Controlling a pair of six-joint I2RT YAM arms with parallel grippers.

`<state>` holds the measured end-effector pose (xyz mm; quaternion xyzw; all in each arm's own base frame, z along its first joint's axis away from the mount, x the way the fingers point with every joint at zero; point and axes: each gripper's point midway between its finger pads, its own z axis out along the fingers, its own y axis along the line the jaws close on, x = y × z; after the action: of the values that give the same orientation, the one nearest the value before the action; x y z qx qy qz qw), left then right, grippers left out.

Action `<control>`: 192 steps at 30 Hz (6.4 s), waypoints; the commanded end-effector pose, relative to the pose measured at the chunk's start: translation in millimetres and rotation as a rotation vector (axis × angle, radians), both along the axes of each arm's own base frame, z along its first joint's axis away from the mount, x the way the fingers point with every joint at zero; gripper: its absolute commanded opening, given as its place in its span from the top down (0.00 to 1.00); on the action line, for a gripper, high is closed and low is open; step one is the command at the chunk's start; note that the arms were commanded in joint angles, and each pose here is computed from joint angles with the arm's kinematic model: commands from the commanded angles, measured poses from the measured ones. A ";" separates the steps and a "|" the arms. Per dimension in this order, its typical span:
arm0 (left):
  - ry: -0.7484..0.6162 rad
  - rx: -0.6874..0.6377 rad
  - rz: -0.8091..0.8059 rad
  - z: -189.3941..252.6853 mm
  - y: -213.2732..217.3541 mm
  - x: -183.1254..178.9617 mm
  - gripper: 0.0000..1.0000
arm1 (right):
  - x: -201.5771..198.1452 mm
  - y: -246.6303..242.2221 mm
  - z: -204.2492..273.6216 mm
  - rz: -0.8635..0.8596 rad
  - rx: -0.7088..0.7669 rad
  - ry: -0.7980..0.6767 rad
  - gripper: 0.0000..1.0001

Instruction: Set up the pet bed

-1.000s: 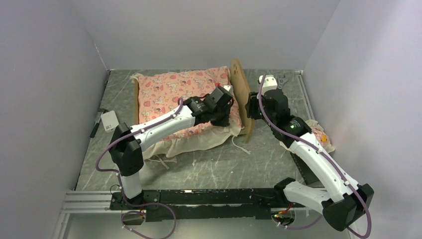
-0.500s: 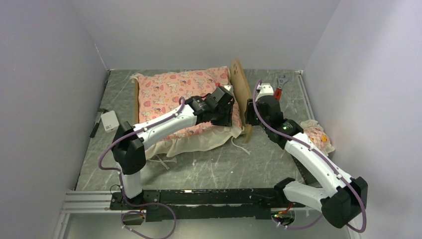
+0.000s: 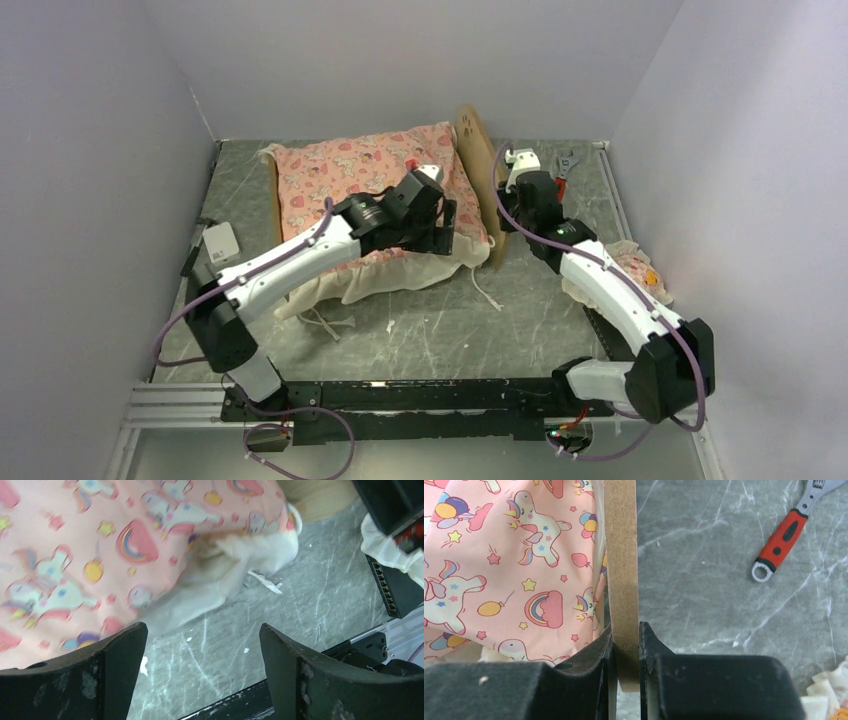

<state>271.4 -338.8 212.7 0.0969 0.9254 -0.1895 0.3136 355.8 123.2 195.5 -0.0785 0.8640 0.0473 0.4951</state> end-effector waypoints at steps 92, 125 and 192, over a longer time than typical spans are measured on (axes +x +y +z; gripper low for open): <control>-0.123 -0.030 -0.091 4.2 47.4 -54.2 0.01 | -144.8 -23.6 -159.0 -0.433 0.550 0.344 1.00; -0.147 -0.091 -0.177 -46.4 -47.1 -41.0 0.05 | -126.9 45.5 -135.3 -0.186 0.693 0.520 0.82; -0.328 -0.107 0.123 -78.4 -119.2 39.3 0.35 | -118.3 10.0 -162.4 -0.243 0.478 0.391 1.00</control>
<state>288.2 -442.4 108.0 0.0967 0.8780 -0.1875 0.4297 230.4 126.1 23.4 0.1576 0.9204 0.1805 0.3090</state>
